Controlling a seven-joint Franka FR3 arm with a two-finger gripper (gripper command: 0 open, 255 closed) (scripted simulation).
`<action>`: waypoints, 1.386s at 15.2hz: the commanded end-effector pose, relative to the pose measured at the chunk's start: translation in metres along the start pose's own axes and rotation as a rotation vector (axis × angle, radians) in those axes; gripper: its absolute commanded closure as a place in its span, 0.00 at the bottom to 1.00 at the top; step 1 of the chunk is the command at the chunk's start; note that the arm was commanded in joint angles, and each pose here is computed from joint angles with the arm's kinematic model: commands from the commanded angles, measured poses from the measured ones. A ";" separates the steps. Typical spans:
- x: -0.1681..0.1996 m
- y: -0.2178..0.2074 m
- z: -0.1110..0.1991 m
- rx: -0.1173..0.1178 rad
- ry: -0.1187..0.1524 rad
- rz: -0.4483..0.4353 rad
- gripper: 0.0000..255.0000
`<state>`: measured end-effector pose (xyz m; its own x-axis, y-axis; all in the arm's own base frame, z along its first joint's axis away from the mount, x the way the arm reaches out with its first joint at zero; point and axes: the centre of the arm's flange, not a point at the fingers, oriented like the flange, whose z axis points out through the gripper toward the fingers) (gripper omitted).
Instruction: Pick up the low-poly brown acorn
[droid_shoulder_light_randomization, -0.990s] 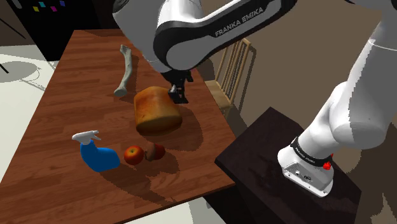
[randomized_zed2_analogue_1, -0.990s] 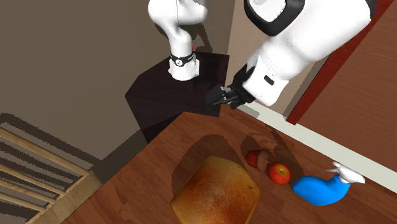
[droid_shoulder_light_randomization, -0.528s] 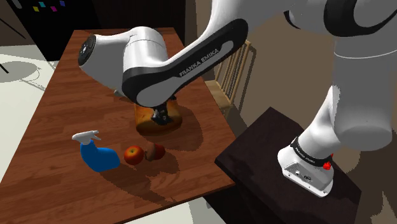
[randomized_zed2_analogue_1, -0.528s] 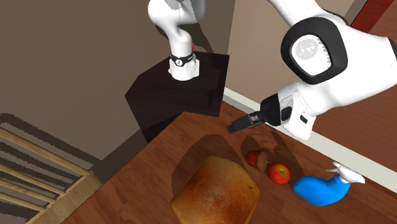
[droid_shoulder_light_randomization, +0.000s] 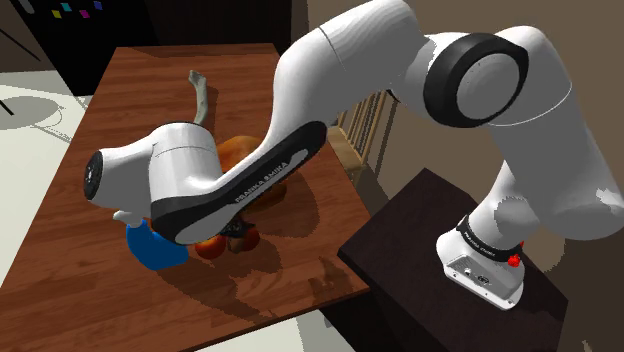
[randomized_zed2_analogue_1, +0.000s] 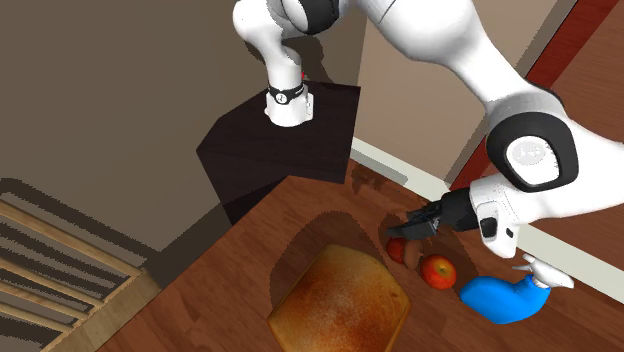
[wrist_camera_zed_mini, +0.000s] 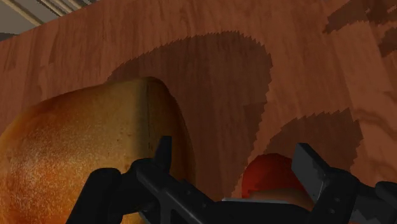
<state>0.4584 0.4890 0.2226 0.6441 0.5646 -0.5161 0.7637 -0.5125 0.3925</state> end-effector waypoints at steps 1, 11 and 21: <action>0.019 -0.024 0.005 -0.026 -0.016 -0.037 0.00; 0.062 -0.068 0.044 -0.055 -0.035 -0.080 0.00; 0.062 -0.069 0.043 -0.055 -0.035 -0.080 1.00</action>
<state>0.4444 0.5319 0.1319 0.5803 0.5804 -0.5713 0.8142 -0.4301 0.3900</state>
